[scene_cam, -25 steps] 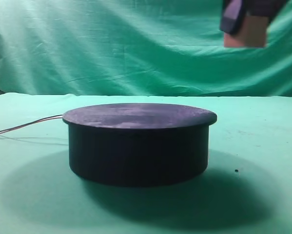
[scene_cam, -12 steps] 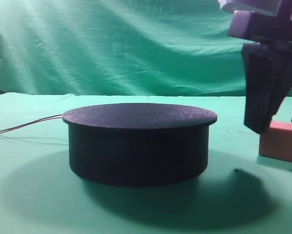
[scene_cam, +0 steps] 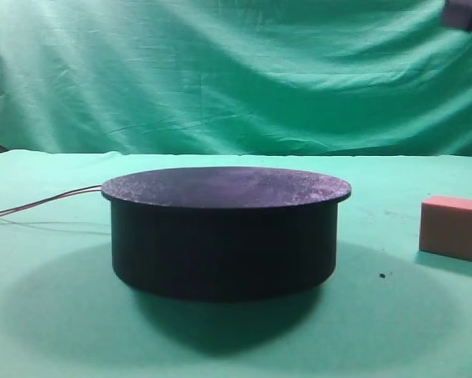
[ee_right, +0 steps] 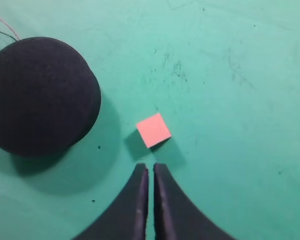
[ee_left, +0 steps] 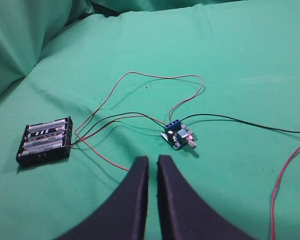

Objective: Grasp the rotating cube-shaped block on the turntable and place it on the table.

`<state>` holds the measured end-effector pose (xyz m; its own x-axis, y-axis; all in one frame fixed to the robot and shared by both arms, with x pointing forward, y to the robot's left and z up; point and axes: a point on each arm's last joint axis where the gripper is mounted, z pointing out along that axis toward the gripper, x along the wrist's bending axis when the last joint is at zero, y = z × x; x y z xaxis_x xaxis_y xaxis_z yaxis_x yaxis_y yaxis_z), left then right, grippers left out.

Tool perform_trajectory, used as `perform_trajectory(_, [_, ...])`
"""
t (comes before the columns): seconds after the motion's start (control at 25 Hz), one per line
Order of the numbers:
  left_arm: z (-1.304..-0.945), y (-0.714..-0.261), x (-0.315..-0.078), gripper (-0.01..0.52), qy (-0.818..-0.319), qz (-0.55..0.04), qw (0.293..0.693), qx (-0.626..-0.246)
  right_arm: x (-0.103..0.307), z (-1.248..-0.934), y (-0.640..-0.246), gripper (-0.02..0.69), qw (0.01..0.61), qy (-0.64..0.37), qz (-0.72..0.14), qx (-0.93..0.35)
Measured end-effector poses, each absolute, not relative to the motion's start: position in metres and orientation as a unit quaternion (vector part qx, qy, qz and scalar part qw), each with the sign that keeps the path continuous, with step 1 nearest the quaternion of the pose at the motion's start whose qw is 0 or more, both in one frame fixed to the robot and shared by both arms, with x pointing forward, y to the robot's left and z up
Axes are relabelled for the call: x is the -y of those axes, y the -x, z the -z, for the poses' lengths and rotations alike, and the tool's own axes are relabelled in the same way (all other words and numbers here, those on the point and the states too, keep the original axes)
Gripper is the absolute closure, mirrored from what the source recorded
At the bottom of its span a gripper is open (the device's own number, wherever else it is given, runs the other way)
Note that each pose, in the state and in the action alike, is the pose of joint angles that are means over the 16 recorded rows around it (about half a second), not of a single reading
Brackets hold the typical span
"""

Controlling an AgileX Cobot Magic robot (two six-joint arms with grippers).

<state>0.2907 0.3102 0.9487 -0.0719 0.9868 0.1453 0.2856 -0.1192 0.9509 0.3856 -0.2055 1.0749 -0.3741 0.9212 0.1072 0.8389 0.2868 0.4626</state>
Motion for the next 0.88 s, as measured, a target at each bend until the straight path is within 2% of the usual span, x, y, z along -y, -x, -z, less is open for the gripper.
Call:
perform_trajectory(0.52, [-0.949, -0.291, -0.310, 0.514, -0.575, -0.479, 0.366, -0.554, 0.230, -1.074, -0.346, 0.665, 0.116, -0.535, -0.280, -0.789])
perform_trajectory(0.88, [-0.949, -0.291, -0.310, 0.514, -0.575, -0.479, 0.366, -0.554, 0.239, -1.078, -0.345, 0.665, 0.188, -0.462, -0.329, -0.801])
